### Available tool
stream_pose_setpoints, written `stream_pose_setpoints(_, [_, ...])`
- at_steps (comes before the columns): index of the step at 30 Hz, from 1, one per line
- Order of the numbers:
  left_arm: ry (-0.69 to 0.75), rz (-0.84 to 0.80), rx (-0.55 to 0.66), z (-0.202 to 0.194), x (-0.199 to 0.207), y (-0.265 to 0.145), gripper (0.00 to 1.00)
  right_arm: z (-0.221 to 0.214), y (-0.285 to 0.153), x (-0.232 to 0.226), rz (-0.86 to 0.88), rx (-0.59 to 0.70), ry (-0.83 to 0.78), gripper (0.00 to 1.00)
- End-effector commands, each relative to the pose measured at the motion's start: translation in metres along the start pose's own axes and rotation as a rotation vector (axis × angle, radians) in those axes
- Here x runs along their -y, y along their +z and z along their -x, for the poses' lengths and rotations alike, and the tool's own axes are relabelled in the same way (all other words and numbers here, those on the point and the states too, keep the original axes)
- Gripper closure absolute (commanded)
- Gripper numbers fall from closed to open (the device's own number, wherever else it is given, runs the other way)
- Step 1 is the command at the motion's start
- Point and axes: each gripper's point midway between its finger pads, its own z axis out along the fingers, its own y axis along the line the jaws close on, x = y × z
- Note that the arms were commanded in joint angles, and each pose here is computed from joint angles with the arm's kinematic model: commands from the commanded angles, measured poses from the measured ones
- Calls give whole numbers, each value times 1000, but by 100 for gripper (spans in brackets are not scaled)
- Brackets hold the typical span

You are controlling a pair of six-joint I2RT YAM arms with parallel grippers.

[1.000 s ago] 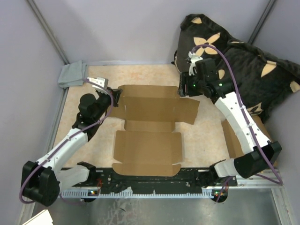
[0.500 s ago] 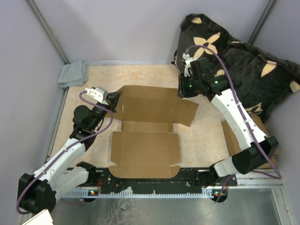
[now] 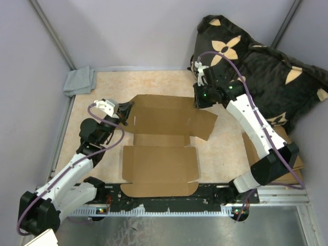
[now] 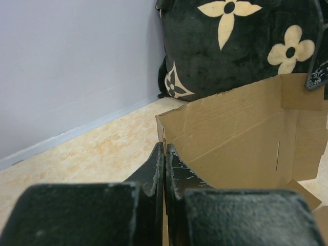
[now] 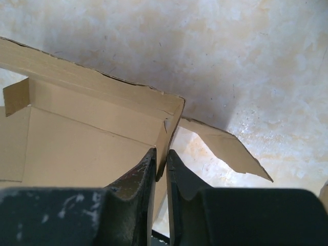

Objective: Fold the paper box

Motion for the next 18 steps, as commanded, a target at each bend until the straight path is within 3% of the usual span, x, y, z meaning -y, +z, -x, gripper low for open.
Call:
stream_pose_setpoints(1, [37, -26, 68, 18, 6, -2, 100, 6, -3, -9, 32, 8, -34, 91])
stream_pose_setpoints(3, [35, -23, 64, 17, 6, -2, 100, 4, -1, -8, 26, 6, -32, 100])
stream_pose_setpoints(5, [20, -5, 64, 17, 3, -2, 94, 3, 0, -6, 5, 10, -28, 100])
stream_pose_setpoints(10, [-37, 42, 46, 25, -3, -2, 43, 1, 3, -7, -47, 80, -31, 100])
stream_pose_setpoints(11, [-41, 38, 38, 27, -2, -4, 39, 0, 4, -10, -58, 109, -42, 100])
stream_pose_setpoints(15, [-78, 72, -25, 30, -6, -12, 37, -11, 17, -27, -79, 243, -98, 100])
stream_pose_setpoints(18, [-107, 114, -111, 25, -11, -18, 37, -15, 16, -32, -58, 373, -54, 100])
